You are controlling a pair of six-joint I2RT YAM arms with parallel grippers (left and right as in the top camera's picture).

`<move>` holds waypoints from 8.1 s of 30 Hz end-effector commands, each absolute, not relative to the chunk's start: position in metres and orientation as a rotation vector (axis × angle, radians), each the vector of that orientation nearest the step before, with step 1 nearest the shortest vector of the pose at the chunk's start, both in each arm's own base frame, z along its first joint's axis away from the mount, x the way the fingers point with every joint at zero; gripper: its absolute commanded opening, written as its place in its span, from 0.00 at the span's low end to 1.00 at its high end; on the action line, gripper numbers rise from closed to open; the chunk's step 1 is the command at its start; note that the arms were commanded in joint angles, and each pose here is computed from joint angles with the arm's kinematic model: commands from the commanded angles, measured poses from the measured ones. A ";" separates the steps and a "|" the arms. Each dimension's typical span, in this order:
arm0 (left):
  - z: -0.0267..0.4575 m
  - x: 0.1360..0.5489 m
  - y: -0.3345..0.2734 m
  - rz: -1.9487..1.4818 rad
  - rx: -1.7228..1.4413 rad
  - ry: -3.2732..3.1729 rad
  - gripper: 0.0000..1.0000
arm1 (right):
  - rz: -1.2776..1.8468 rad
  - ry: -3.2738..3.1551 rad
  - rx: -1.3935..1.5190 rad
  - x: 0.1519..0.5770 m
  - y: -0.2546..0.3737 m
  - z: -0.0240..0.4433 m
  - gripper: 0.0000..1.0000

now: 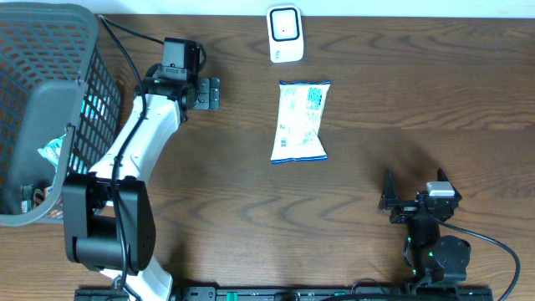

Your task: Scan the item barcode

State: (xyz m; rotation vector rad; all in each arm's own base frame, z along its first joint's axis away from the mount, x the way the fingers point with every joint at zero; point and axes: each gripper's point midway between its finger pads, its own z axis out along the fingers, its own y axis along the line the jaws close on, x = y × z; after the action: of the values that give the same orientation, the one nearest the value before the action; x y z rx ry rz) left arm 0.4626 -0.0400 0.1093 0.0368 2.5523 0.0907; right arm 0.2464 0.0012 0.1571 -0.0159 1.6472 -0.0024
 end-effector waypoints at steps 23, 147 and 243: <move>0.102 0.454 0.012 0.125 -0.101 2.605 0.98 | -0.005 1.647 -0.032 0.246 0.003 0.156 0.99; 0.102 0.454 0.012 0.125 -0.101 2.605 0.98 | 0.752 2.595 0.109 0.502 0.187 0.154 0.99; 0.102 0.454 0.012 0.125 -0.101 2.605 0.98 | 0.534 2.835 0.034 0.476 0.125 0.099 0.01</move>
State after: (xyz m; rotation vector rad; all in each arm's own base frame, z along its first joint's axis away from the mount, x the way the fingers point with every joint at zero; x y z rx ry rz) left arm 0.4546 0.0110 0.1030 -0.1030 2.6012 0.1171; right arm 0.4758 0.1327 0.0955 0.0341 2.8407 0.5834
